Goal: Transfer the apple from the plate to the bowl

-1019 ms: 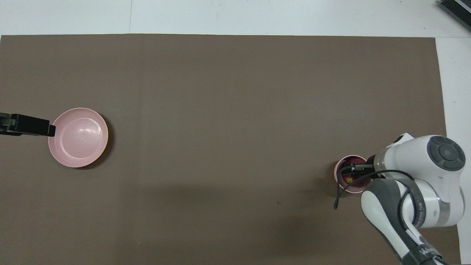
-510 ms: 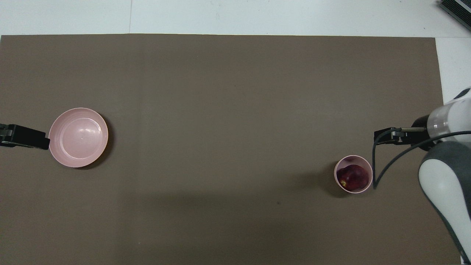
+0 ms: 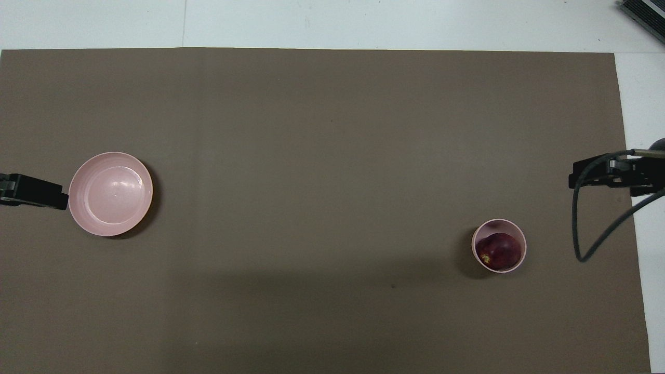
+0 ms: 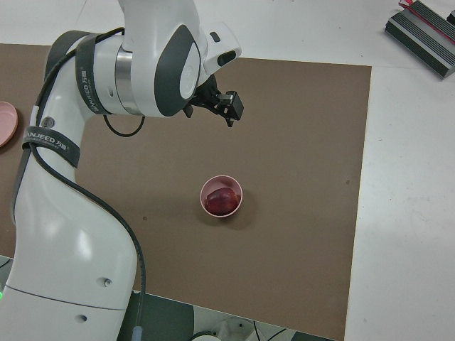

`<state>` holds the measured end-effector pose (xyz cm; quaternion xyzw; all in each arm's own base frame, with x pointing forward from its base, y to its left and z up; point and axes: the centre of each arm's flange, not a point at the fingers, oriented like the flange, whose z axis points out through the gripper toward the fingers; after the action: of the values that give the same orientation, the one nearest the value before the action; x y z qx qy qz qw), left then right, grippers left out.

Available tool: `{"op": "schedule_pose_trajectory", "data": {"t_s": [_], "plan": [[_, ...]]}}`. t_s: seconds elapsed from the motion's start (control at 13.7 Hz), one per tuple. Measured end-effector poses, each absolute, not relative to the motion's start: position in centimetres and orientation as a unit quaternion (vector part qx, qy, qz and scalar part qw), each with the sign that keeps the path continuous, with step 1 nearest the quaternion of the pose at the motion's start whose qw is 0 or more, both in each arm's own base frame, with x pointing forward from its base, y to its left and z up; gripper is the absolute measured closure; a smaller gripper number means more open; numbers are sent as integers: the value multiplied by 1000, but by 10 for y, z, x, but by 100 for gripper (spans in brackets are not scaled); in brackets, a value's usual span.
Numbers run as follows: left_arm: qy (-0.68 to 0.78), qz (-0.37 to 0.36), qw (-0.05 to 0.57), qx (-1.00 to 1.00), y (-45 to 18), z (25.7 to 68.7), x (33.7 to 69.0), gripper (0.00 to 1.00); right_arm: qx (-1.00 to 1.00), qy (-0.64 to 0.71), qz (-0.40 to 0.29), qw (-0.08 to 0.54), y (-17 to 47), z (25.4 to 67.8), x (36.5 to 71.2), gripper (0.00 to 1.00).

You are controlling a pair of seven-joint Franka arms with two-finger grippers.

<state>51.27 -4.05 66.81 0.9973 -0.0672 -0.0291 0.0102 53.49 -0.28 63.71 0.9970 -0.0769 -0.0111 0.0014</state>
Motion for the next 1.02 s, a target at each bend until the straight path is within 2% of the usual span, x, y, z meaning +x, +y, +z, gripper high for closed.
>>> {"op": "schedule_pose_trajectory", "data": {"t_s": [1.02], "plan": [[-62,-24,10,998,-36,669,514,0,997,-77,-14,0,-3,648,540,0]]}}
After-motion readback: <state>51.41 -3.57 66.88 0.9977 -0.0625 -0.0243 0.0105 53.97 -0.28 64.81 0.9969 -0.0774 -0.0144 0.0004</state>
